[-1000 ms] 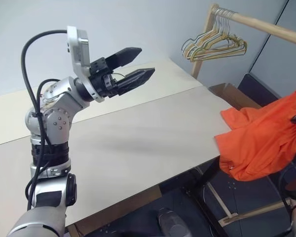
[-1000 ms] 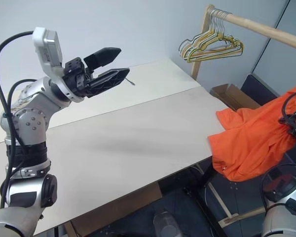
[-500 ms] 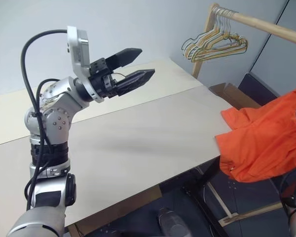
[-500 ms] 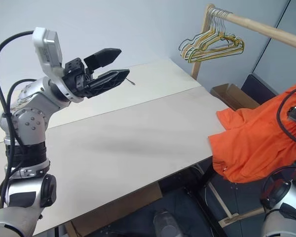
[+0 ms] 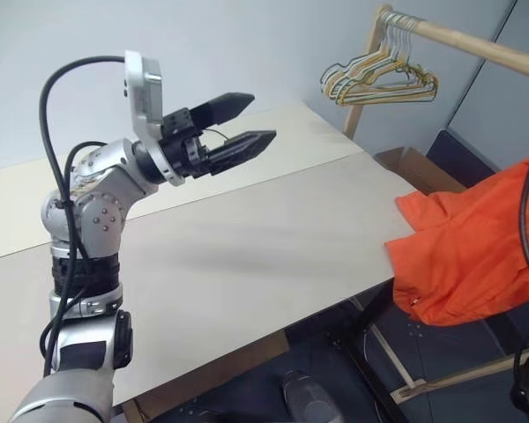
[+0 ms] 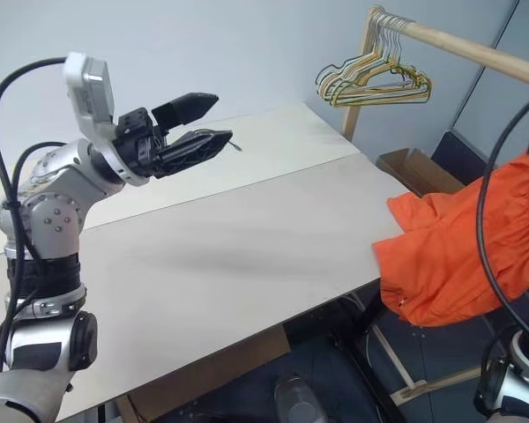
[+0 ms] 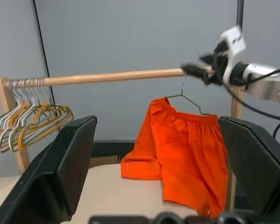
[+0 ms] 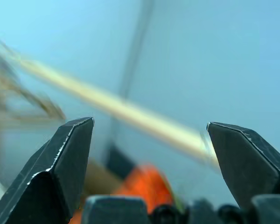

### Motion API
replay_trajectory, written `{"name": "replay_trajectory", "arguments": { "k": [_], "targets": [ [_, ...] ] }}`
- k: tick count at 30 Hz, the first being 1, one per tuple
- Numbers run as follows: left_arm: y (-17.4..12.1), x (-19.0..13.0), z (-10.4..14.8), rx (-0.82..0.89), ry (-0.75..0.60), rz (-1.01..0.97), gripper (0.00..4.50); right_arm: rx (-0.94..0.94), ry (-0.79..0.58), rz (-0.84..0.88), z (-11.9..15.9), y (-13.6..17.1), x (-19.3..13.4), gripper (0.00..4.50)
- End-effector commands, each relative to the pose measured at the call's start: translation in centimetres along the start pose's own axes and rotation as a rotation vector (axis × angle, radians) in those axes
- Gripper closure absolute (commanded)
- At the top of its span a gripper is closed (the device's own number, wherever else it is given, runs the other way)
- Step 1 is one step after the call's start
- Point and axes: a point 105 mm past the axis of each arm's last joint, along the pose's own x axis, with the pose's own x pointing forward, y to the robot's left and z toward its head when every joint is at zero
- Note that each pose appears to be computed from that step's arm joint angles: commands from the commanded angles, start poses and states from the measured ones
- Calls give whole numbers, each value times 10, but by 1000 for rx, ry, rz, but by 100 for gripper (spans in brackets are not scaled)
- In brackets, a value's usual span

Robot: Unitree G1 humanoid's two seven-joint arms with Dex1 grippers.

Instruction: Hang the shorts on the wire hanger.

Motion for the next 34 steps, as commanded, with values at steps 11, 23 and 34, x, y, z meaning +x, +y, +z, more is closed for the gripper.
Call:
{"name": "replay_trajectory", "arguments": {
  "k": [11,23,34],
  "targets": [
    [-20,-53,-46,274,268,154,0,149,-14,1159,-48,186,-38,3],
    [-46,-93,-52,223,420,197,0,157,-20,1408,-57,213,-53,3],
    [-43,-96,-54,199,452,212,0,141,10,1421,-69,214,-68,3]
  ]
}}
